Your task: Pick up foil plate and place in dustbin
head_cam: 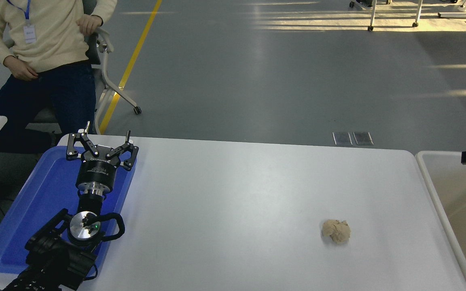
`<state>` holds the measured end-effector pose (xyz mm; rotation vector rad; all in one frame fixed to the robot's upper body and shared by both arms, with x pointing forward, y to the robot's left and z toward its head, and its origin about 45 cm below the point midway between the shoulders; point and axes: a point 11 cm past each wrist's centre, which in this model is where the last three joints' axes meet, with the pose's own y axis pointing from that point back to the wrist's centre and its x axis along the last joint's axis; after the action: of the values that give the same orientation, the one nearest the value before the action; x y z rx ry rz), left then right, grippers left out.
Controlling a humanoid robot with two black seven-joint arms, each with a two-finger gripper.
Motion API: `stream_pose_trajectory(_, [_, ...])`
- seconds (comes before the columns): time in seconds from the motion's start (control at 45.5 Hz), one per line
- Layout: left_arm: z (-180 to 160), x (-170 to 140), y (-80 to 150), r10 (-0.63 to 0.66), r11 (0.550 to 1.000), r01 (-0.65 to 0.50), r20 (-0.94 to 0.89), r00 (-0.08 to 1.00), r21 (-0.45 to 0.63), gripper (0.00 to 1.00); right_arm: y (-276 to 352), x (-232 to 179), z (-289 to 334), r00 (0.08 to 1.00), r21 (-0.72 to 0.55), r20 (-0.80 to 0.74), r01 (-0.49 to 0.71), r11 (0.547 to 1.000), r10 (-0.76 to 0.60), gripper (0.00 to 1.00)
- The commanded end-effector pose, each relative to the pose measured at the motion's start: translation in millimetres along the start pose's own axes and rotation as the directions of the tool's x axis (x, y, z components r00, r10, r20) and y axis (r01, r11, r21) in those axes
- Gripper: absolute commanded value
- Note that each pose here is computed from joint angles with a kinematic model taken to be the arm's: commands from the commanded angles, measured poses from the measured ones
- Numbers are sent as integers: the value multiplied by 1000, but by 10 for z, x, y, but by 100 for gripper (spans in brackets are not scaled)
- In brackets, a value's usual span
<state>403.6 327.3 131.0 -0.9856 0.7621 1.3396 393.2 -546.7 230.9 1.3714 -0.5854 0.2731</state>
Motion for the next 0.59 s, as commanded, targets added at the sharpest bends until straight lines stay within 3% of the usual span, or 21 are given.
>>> stream_pose_trajectory(0.0, [0, 0, 0, 0, 1000, 0, 0, 1000, 0, 100, 290, 181, -534, 998, 119, 18, 53, 991, -56, 99])
stream_pose_trajectory(0.242, [-1, 0, 0, 0, 1000, 0, 1, 1000, 1, 100, 641, 232, -1083, 996, 244, -20, 89, 966, -87, 99])
stream_pose_trajectory(0.571, [0, 0, 0, 0, 1000, 0, 0, 1000, 0, 100, 1143, 130, -1690, 977, 320, -174, 175, 931, -124, 100])
